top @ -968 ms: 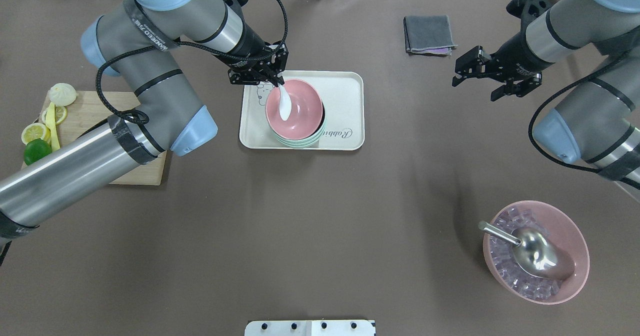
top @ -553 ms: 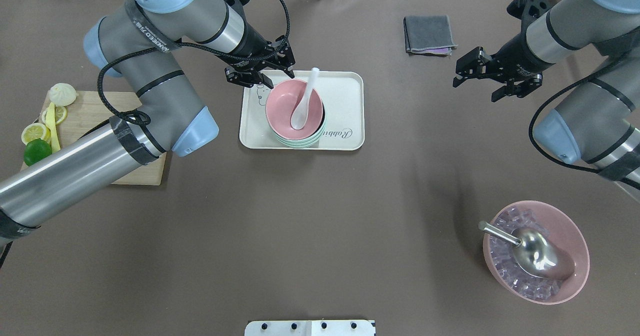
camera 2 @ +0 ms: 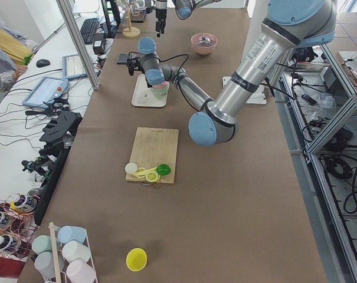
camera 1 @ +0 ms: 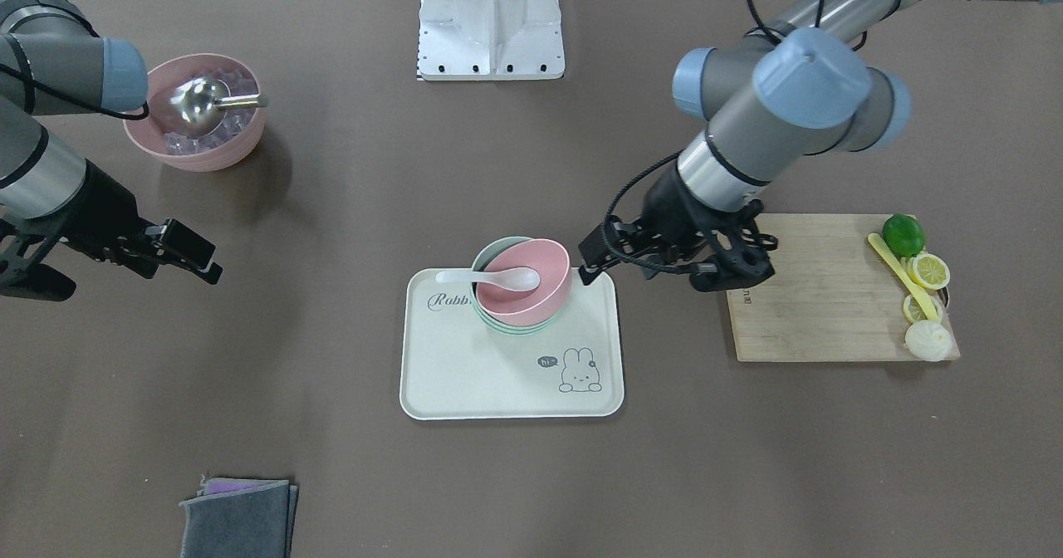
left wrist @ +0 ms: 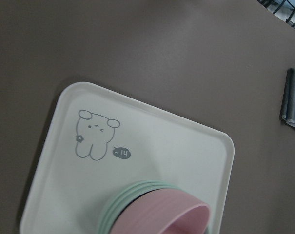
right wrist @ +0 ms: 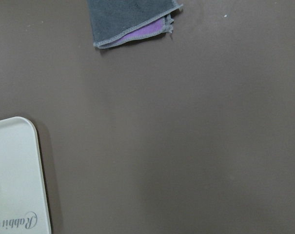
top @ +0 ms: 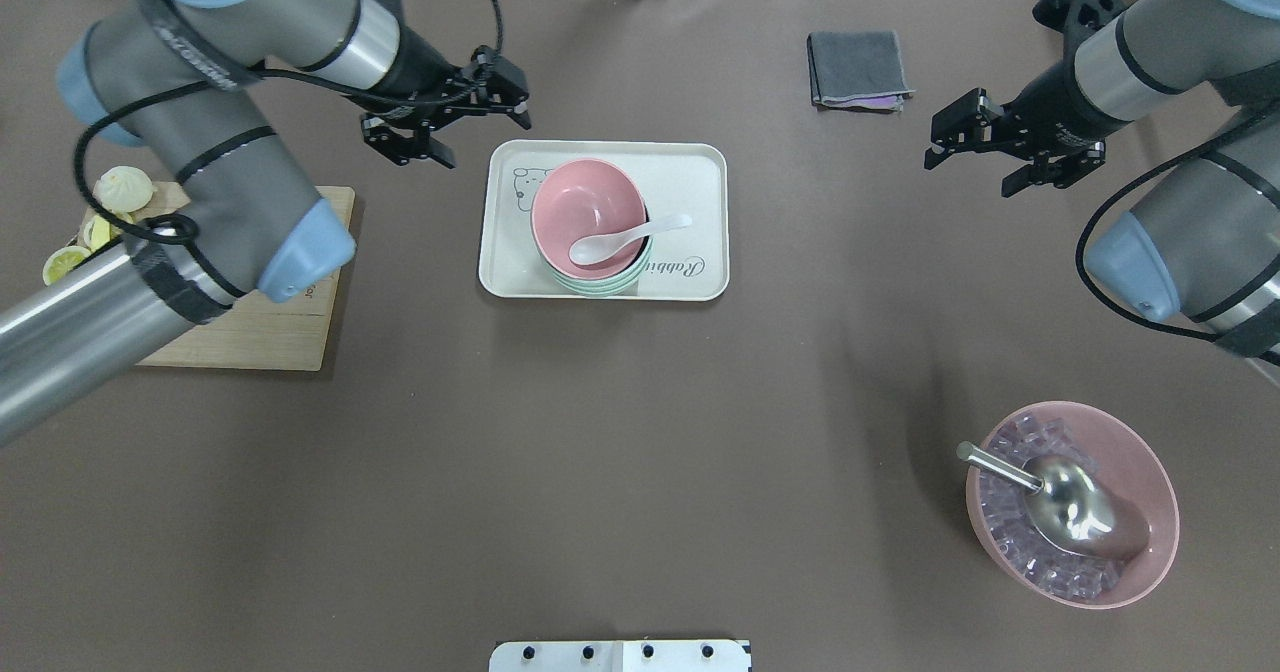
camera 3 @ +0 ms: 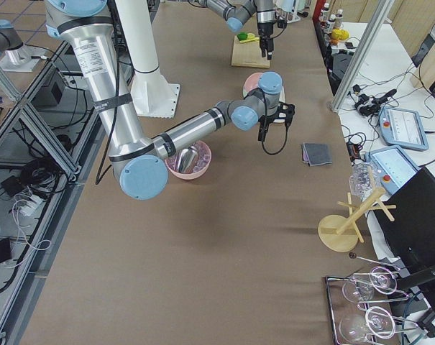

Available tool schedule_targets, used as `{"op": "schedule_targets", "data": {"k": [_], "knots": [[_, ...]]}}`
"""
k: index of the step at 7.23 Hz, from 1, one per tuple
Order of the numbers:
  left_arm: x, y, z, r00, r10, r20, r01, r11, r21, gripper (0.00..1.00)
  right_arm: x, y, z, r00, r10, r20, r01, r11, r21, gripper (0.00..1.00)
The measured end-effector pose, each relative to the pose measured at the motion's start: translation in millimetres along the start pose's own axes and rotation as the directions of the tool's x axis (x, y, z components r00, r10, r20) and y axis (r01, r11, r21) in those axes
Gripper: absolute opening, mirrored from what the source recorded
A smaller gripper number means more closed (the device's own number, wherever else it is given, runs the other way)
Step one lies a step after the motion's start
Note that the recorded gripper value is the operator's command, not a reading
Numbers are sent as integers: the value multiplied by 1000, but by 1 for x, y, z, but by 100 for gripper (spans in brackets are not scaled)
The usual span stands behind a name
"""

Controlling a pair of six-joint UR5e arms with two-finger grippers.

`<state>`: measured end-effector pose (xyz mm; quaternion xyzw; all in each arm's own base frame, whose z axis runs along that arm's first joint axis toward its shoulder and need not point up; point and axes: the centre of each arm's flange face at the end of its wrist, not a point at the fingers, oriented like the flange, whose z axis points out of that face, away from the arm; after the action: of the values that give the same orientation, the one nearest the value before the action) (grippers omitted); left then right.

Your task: Stack pink bowl on green and place spoon

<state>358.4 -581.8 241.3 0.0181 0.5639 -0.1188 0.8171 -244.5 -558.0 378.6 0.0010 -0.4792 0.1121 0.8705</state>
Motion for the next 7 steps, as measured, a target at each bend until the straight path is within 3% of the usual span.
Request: {"op": "schedule_targets", "data": {"k": [2, 3, 4, 6, 7], "knots": [[-144, -26, -58, 985, 154, 83, -155, 988, 7, 98, 77, -20, -17, 993, -110, -52, 111, 994, 12, 100], [-219, -29, -80, 957, 250, 146, -252, 968, -4, 98, 125, -30, -26, 981, -178, -81, 180, 984, 10, 100], [-290, -33, -104, 911, 346, 222, -348, 937, -33, 98, 177, -39, -35, 963, -248, -110, 249, 968, 0, 100], [-406, -36, -148, 778, 511, 365, -488, 858, -161, 98, 273, -51, -43, 925, -348, -153, 346, 937, -41, 100], [-444, -39, -166, 757, 527, 386, -490, 849, -199, 98, 308, -53, -45, 912, -377, -164, 372, 926, -59, 100]]}}
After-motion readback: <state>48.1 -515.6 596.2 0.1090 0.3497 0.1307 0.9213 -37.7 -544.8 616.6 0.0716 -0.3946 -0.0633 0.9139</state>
